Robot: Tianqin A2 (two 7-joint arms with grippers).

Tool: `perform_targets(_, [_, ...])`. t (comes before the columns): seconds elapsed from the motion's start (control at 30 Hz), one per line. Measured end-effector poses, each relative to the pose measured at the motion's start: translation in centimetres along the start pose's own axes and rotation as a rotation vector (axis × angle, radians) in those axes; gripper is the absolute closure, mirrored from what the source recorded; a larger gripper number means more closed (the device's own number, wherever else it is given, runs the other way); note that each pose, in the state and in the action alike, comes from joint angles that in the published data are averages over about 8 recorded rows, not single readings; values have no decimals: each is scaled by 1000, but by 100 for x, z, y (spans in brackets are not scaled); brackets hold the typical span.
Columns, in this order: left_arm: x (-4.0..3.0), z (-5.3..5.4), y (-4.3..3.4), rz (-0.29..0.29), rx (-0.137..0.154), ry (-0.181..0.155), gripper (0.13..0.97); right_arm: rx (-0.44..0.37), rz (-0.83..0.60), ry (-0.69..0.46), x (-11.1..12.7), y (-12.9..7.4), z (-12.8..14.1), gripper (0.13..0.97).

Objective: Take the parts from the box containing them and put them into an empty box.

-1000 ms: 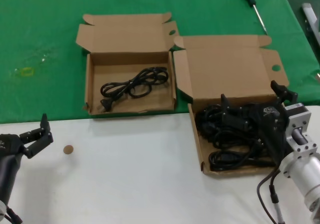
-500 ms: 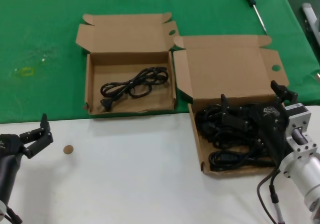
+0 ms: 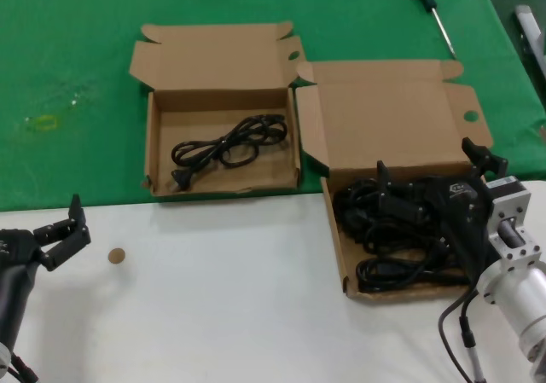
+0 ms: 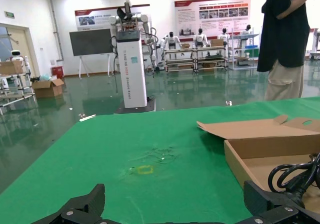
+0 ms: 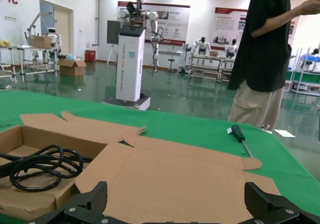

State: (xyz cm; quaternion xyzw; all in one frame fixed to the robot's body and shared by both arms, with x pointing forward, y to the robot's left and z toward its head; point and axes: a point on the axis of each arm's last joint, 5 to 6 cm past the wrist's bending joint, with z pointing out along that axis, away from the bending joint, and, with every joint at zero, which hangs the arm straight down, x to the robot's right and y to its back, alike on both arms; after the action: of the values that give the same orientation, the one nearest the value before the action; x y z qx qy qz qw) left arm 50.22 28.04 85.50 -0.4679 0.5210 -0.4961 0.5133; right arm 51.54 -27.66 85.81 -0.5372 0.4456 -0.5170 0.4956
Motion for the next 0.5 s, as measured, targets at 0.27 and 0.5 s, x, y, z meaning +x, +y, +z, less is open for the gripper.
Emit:
perform_targets(0.27, [0,0,0,0,0,0,132,0,0,0,0,0,0,130])
perform_targets(0.5, [0,0,0,0,0,0,132,0,0,0,0,0,0,130])
